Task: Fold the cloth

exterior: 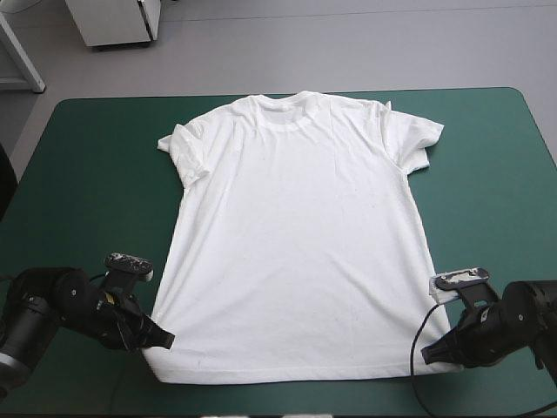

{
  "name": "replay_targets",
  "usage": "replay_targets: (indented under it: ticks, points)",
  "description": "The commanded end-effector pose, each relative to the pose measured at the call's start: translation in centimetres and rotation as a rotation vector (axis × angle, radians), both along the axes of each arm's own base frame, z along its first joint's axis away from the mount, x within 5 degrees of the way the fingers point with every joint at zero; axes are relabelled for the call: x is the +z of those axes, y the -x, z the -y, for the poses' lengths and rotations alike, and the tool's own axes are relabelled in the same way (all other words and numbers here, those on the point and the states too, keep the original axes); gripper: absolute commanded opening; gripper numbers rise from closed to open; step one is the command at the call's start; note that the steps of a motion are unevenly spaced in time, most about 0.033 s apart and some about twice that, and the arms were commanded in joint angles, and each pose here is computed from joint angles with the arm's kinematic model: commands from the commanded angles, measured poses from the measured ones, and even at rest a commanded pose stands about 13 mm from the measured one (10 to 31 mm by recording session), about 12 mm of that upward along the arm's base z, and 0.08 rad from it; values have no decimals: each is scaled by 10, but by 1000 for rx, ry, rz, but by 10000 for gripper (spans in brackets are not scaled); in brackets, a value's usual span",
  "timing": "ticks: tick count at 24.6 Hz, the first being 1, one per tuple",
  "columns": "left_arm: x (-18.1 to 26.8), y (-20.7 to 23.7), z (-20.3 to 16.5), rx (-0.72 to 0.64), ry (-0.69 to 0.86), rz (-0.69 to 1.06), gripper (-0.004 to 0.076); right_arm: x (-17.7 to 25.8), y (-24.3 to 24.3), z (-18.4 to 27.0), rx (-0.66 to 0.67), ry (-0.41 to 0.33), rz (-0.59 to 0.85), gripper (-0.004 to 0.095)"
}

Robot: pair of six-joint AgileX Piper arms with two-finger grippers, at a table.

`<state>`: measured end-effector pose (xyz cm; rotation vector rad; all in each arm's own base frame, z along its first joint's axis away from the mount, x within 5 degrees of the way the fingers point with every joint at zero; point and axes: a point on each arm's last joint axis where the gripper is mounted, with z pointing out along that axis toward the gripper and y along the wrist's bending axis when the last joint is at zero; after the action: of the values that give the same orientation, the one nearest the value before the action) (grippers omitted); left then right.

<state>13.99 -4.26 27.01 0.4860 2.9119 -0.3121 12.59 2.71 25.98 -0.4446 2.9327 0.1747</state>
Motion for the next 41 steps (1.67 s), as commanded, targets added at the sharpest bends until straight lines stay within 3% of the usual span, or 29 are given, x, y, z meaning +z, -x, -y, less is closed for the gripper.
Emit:
replay_targets:
  ticks: [1, 7, 9, 11, 13, 14, 17, 22, 28, 41]
  points:
    - [0, 16, 0, -3, 18, -42, -22, 0, 9, 0, -4, -13, -10, -13]
    - [-1, 20, -1, -5, 19, -33, 1, -2, 13, 0, -25, -18, -11, 20]
    - [-1, 20, -1, -6, 13, -32, 94, -2, 14, -3, -19, -37, -14, 131]
    - [0, 20, -3, 7, -2, -28, 294, 1, 14, -4, -31, -49, -4, 350]
    - [16, 15, -1, 60, 21, 17, 401, 18, 11, -4, -29, -61, 69, 442]
    - [27, 12, -1, 64, 33, 56, 412, 28, 8, -4, -28, -60, 104, 449]
    - [80, -21, -2, 95, 19, 316, 410, 70, -21, 4, -67, 37, 278, 446]
    - [100, -77, 0, 130, 13, 395, 410, 90, -70, 1, -73, 71, 337, 446]
    - [86, -143, 3, 165, 21, 395, 410, 98, -131, -8, -73, 68, 336, 446]
    - [17, -210, 10, 165, -6, 313, 410, 86, -215, -21, -71, 54, 344, 446]
